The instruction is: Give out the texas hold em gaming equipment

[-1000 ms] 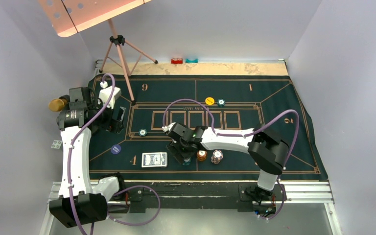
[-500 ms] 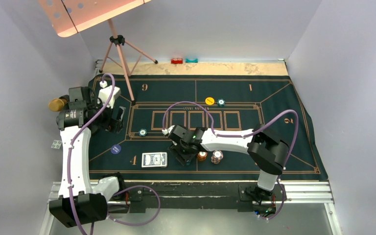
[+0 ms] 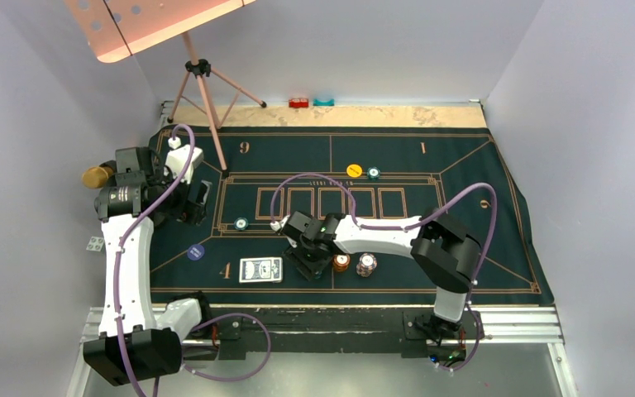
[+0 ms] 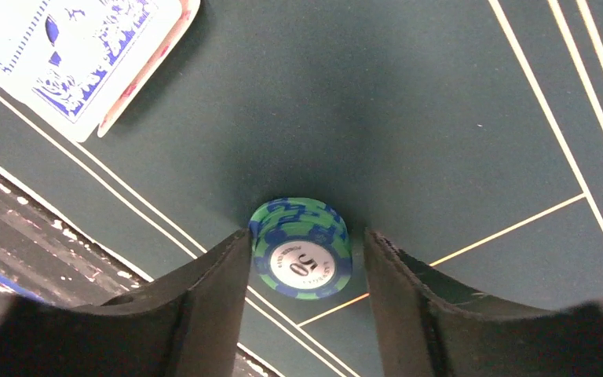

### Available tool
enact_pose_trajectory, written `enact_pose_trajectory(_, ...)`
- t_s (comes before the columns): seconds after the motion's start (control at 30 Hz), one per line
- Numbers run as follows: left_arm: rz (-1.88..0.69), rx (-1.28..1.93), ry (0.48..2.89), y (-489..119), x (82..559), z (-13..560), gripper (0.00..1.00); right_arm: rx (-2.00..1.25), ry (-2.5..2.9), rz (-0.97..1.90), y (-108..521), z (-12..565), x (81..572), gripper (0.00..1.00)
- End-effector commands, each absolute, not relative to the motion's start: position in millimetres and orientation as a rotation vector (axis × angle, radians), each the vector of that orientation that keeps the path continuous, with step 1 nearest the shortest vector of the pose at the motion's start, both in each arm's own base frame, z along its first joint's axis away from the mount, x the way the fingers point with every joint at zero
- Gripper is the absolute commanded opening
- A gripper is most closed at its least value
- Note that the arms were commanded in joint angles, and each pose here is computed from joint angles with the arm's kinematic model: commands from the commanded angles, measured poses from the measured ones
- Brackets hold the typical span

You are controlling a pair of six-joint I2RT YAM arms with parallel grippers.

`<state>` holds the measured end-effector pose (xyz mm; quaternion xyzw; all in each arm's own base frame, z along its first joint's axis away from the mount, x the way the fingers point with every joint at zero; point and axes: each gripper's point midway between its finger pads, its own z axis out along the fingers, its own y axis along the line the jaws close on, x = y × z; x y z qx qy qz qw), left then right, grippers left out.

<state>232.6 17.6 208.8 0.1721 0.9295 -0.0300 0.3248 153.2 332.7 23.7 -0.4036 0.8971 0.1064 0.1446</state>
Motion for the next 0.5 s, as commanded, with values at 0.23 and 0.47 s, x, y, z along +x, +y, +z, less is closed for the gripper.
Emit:
enact_pose_trajectory(0.23, -0.019, 0.494, 2.378, 21.0, 233.5, 221.6, 1.00, -1.249, 2.614, 0.303, 335.6, 25.8, 142.9, 0.60)
enact_pose_trajectory(0.47, -0.013, 0.501, 2.376, 21.4, 232.8, 220.5, 1.00, -1.235, 2.599, 0.303, 338.4, 33.4, 146.3, 0.46)
